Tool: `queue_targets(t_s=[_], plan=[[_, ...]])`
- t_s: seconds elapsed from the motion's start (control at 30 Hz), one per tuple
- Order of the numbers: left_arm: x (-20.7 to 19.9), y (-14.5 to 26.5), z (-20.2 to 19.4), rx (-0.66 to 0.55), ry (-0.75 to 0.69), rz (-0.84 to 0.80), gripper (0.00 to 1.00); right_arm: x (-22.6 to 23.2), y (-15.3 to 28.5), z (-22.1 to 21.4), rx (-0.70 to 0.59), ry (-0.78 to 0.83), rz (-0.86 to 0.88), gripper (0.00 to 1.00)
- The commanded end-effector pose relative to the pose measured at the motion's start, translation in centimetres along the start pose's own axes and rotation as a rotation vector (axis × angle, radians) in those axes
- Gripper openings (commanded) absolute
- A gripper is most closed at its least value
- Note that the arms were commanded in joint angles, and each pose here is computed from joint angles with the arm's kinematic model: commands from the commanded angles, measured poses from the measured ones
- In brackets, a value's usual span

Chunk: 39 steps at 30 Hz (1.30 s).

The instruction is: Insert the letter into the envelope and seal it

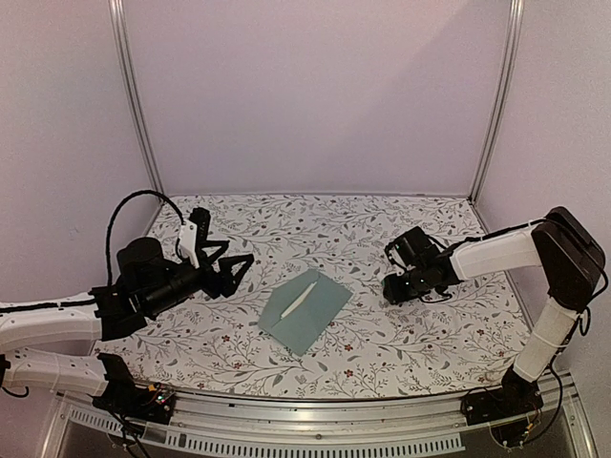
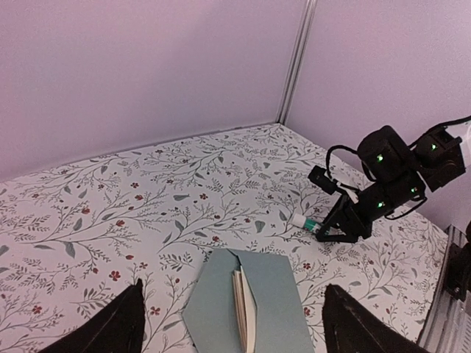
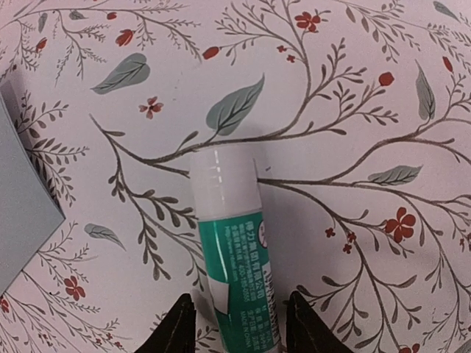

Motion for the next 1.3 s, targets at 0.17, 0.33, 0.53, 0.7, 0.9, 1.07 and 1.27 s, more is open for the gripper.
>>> queue_targets(t_s=[0.17,0.33,0.53,0.7,0.9,1.07,1.27], plan=[[0.0,0.0,-0.2,0.009,-0.023,-0.009,0.8,-0.4,-0.8,-1.0,0.063,0.029,-0.018,0.29],[-1.0,-0.4,-0.6,0.035,-0.051,-0.081,0.77,0.5,0.0,-0.2,0.041,0.052,0.048,0.12],[-3.5,0.1,-1.1,0.04,-0.11,-0.245,0.7,3.9,3.2,1.1,-0.04,0.111,0.266,0.03],[-4.9,0.8,-1.7,-0.031,-0.221,-0.27,0.64,8.5,7.2,1.3,-0.11,0.23,0.447,0.03],[-8.1,2.8,-4.0,-0.145,-0.472,-0.405,0.64,13.6,10.9,0.6,-0.134,0.354,0.58,0.04],[-9.5,3.1,-6.6,-0.142,-0.672,-0.405,0.65,17.9,13.6,0.0,-0.155,0.446,0.693,0.04],[-10.6,2.7,-10.7,-0.095,-0.925,-0.398,0.7,21.3,14.7,-1.9,-0.096,0.524,0.752,0.03]])
Point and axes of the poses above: each gripper's point midway between its finger pads, its own y axis back along the fingers, its own x axis along the line the jaws close on, z = x × y, the point moved 3 cm from there along y, back along the fingers, and after that the axes turned 8 degrees about y, right-handed, at the moved point
